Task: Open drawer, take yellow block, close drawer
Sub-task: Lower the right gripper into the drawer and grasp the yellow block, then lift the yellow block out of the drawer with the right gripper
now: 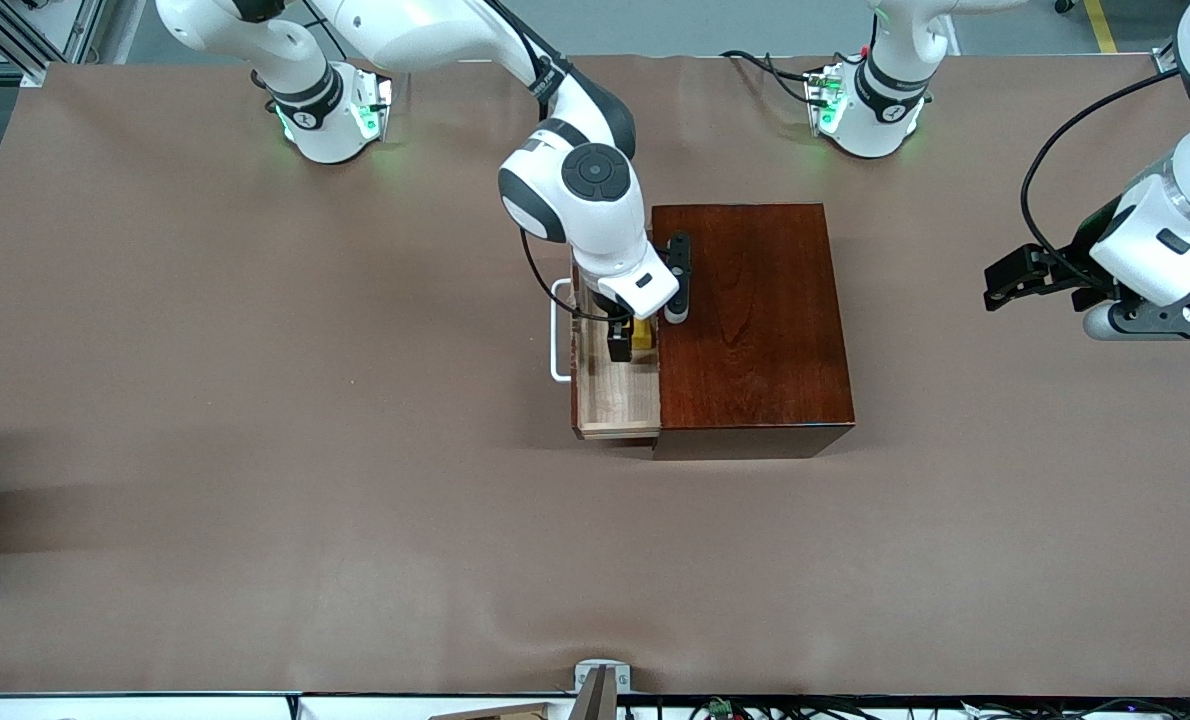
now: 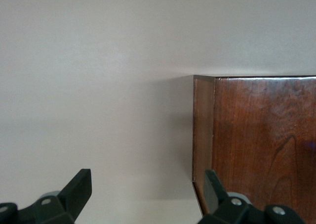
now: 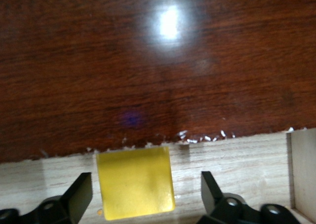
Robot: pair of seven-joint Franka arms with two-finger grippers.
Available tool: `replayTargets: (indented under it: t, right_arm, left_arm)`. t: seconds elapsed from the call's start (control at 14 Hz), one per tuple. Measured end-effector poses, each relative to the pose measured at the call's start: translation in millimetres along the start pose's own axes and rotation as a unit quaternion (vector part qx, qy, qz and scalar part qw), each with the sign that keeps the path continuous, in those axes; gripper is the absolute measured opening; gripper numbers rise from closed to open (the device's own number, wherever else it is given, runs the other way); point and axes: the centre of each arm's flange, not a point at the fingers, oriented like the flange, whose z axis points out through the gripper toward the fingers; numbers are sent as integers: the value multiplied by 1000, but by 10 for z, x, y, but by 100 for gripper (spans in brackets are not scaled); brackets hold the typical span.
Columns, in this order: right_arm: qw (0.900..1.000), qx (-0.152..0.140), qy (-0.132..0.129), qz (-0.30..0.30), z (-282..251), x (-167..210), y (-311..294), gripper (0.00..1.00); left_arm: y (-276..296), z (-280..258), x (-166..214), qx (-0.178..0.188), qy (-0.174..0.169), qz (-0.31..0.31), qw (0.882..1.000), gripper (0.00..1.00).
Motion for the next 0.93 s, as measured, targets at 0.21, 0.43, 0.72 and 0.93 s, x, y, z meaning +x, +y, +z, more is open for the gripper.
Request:
replayTargets:
  t: [0.21, 0.43, 0.72, 0.93]
  right_arm:
    - [1000, -2, 1, 17, 40, 3, 3, 75]
    - [1000, -7, -1, 18, 34, 7, 11, 56]
    - [1000, -13, 1, 16, -21, 29, 32, 56]
    - [1000, -16, 2, 17, -327, 57, 68, 56]
  left_arm:
    - [0, 5, 3, 0, 0, 0, 1000, 100]
    - [0, 10, 6, 0, 0, 0, 1000, 100]
    - [0, 13, 8, 0, 0, 0, 1000, 100]
    - [0, 17, 10, 0, -1, 0, 1000, 100]
